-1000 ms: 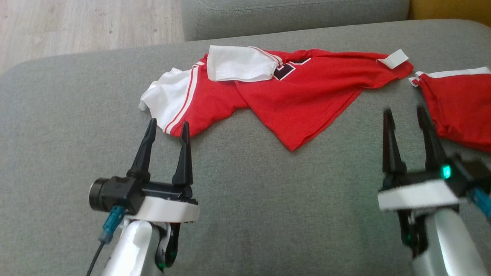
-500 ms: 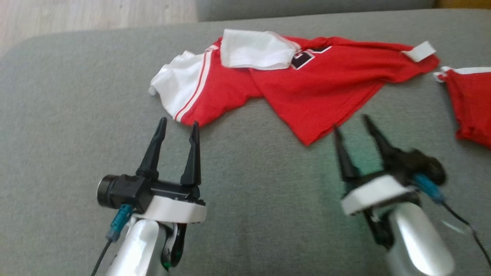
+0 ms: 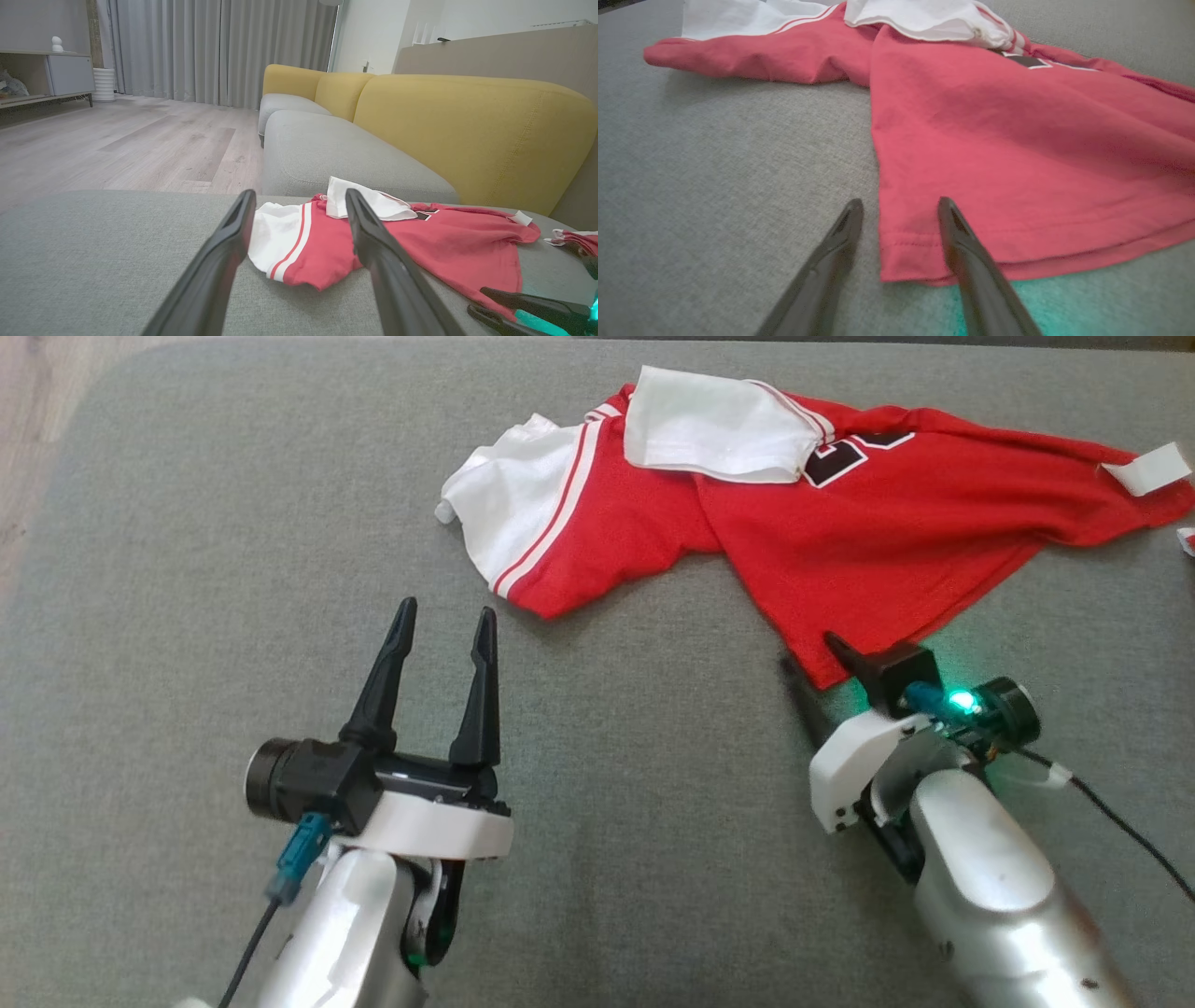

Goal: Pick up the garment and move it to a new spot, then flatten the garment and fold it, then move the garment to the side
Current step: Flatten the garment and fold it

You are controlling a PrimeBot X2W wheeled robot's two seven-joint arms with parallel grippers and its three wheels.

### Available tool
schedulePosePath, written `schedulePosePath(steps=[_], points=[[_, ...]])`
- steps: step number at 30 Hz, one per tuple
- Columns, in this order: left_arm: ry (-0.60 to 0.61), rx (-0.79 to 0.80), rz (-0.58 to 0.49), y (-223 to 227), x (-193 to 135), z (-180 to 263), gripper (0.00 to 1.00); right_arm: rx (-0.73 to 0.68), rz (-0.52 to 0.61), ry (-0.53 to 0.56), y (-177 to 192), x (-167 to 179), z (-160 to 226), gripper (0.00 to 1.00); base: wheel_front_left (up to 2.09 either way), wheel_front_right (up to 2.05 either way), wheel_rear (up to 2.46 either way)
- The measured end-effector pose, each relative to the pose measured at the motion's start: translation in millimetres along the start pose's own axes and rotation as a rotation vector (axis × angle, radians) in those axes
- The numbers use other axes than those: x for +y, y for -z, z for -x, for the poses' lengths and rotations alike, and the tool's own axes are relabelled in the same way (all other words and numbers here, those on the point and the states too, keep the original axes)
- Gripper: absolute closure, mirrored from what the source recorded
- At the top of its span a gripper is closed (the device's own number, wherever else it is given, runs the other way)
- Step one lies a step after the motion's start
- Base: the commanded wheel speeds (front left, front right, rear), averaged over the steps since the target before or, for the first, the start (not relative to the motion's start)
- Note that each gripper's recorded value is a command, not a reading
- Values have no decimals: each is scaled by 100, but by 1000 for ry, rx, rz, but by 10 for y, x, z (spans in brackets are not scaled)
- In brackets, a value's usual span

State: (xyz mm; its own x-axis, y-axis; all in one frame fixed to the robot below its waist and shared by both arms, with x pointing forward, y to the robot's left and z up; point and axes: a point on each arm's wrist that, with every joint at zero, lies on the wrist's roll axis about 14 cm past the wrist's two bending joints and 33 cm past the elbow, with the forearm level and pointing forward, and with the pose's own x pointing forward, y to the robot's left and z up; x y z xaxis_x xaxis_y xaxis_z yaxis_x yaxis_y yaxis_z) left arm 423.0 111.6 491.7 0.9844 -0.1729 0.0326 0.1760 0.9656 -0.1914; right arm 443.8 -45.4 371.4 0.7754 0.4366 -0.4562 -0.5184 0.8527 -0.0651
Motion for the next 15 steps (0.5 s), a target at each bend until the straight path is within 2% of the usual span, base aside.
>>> schedulePosePath(steps=[3,9,14,15], points=[[0,-4,0,-12,-2,-3,0,2,-4,23,-11,-97,-16,100,0,0,0],[14,-20,5,-64,-64,-48,0,-41,-108,120,23,-372,168,100,0,0,0],[56,-41,5,-135,-210,-87,0,-62,-188,243,188,-659,522,100,0,0,0],[69,-48,5,-158,-261,-97,0,-56,-208,307,316,-815,735,100,0,0,0]])
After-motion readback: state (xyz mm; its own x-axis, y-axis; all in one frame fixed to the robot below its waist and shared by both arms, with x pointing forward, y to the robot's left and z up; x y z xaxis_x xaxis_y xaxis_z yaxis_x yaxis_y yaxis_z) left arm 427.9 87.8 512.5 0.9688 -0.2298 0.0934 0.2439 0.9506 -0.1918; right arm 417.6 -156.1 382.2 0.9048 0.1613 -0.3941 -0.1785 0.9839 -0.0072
